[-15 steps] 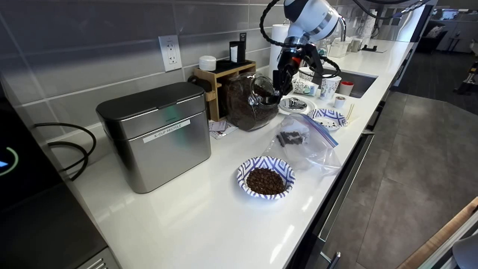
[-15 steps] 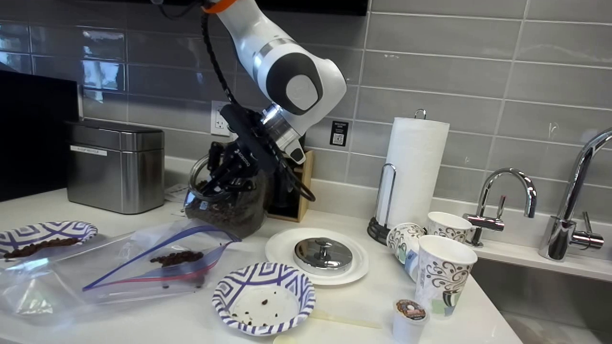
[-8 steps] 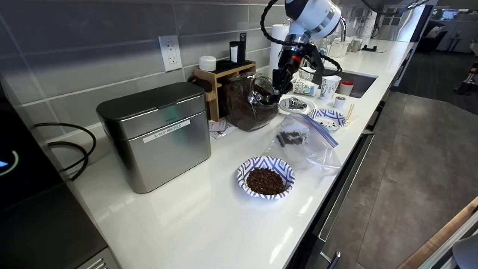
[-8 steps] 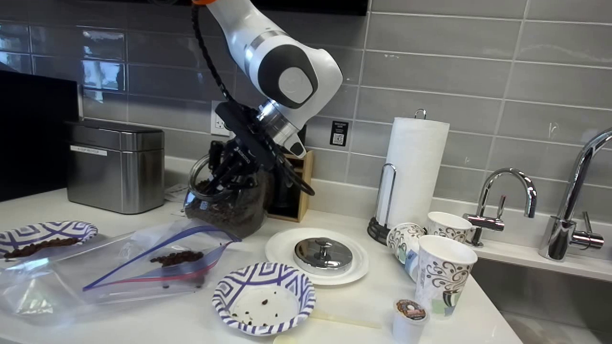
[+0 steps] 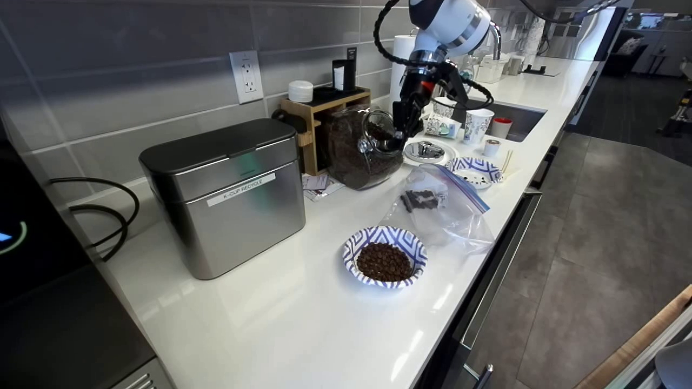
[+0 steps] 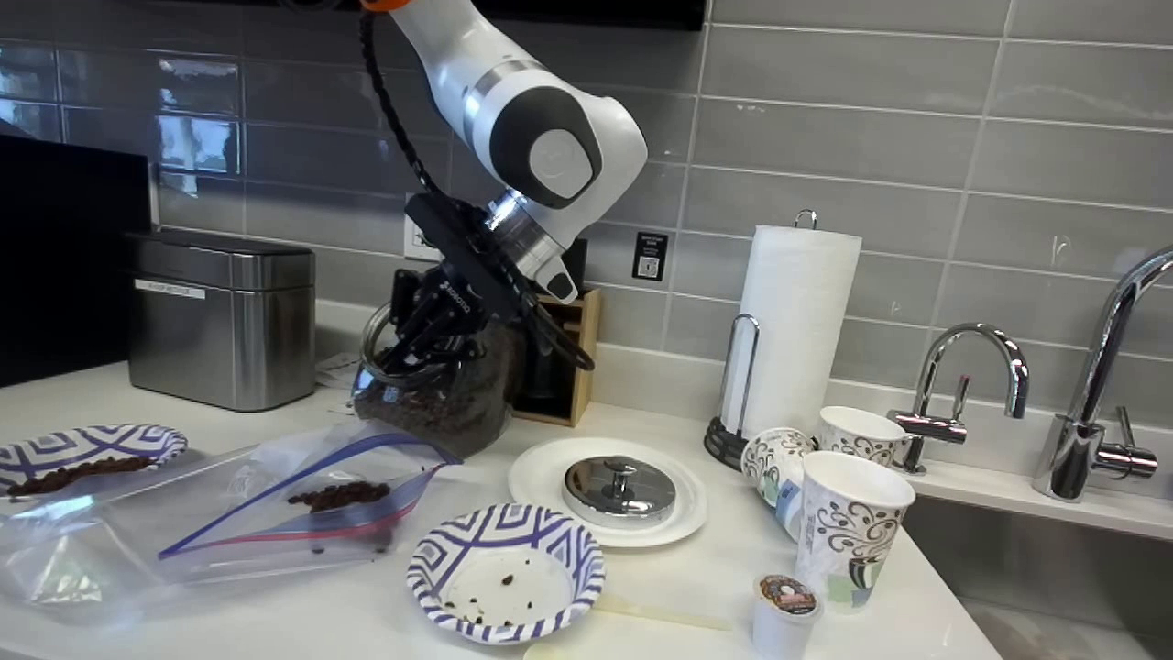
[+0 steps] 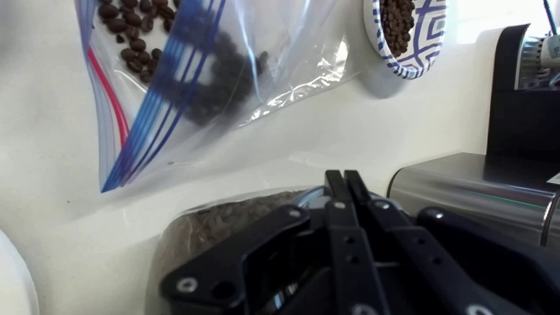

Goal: Put some of the contents in the jar on the plate

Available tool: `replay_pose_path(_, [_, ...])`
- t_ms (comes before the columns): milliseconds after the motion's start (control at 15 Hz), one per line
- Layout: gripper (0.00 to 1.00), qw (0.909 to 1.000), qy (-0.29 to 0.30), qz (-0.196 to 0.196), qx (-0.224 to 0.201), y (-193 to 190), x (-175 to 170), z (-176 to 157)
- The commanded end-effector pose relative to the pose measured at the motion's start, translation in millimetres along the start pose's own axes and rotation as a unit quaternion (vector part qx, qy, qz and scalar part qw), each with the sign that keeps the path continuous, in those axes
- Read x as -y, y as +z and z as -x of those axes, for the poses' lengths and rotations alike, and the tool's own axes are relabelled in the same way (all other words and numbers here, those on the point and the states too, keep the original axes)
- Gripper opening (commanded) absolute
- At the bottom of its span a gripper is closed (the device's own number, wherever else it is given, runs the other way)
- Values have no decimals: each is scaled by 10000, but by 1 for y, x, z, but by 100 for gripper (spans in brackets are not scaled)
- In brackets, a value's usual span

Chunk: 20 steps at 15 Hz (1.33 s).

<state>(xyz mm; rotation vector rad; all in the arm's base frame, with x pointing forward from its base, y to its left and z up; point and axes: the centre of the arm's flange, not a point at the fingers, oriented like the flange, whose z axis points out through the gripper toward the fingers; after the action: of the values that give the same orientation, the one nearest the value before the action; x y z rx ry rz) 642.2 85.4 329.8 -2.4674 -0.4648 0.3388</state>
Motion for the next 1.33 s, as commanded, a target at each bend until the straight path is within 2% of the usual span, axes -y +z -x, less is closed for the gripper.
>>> replay_pose_path(0, [1,9996,117,-53,259,6,5,-14])
replay_pose_path(600, [1,9978,274,-415,436,12,-5,-21])
replay_pose_path(1267, [1,9954,165,-911,233,16,-15,-17])
